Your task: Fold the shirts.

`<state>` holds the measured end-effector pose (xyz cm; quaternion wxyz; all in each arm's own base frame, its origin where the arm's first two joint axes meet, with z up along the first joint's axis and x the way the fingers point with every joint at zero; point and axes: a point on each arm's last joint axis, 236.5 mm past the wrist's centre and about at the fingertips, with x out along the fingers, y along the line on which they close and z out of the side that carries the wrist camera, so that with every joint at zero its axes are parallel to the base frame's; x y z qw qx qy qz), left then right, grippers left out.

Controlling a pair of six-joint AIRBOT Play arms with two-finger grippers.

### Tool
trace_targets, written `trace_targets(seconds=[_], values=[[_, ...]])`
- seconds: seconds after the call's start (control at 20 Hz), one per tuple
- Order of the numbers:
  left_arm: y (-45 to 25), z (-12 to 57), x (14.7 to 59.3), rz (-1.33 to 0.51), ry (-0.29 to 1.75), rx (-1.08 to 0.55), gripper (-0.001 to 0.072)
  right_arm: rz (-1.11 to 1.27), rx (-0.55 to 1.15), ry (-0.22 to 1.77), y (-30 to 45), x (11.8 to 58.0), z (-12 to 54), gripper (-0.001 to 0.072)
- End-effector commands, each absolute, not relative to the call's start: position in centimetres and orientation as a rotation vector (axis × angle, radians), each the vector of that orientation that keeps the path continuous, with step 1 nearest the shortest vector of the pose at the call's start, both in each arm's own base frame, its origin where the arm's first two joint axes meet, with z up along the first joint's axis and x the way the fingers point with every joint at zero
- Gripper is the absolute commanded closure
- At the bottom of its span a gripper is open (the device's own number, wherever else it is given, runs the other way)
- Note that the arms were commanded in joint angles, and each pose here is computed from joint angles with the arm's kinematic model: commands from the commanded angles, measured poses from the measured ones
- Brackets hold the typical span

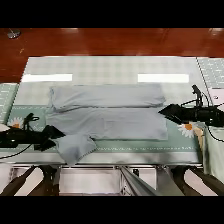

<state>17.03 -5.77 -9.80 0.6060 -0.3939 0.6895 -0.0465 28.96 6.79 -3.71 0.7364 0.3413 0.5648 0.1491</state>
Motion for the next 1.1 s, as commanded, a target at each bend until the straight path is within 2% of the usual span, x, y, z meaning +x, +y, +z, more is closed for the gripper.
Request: trace_targets(seconds=[0.0, 0.05, 0.1, 0.15, 0.3, 0.4, 0.5, 0.65, 0.8, 0.95, 1.05], values=[[-7.6, -11.6, 16.4, -0.159, 1.676, -0.796, 0.0008, 0.299, 0.769, 1.208, 5.7, 29.8, -3.0, 0.0087], [-7.8, -11.9, 16.4, -0.162, 1.679, -0.777, 0.0106, 0.289, 0.768, 1.207, 4.7, 29.9, -2.4, 0.0087], [-7.9, -11.9, 16.4, -0.171, 1.679, -0.766, 0.0491, 0.274, 0.76, 1.21, 3.3, 29.8, -1.9, 0.0087], [-8.0, -11.8, 16.6, -0.186, 1.668, -0.762, 0.0678, 0.239, 0.747, 1.224, 1.6, 29.3, -1.8, 0.0087], [-8.1, -11.7, 16.7, -0.198, 1.66, -0.756, 0.0685, 0.057, 0.739, 1.412, -2.3, 24.5, -4.5, 0.0087], [-8.2, -11.6, 16.8, -0.2, 1.656, -0.763, 0.0684, -0.015, 0.786, 1.523, -1.8, 21.5, -6.7, 0.0087], [-8.3, -11.6, 16.9, -0.2, 1.652, -0.77, 0.0684, 0.029, 0.825, 1.592, 0.7, 19.6, -8.0, 0.0087], [-8.3, -11.6, 16.8, -0.2, 1.653, -0.771, 0.0684, 0.11, 0.722, 1.724, 3.5, 17.0, -9.4, 0.0087], [-8.3, -11.6, 16.8, -0.2, 1.653, -0.772, 0.0684, 0.153, 0.7, 1.731, 5.4, 18.0, -10.5, 0.0087], [-8.7, -11.3, 17.2, -0.207, 1.639, -0.801, 0.0684, 0.157, 0.769, 1.653, 7.1, 20.7, -11.3, 0.0088], [-9.0, -11.1, 17.6, -0.211, 1.627, -0.821, 0.0684, 0.145, 0.843, 1.58, 7.6, 22.8, -11.2, 0.0135]])
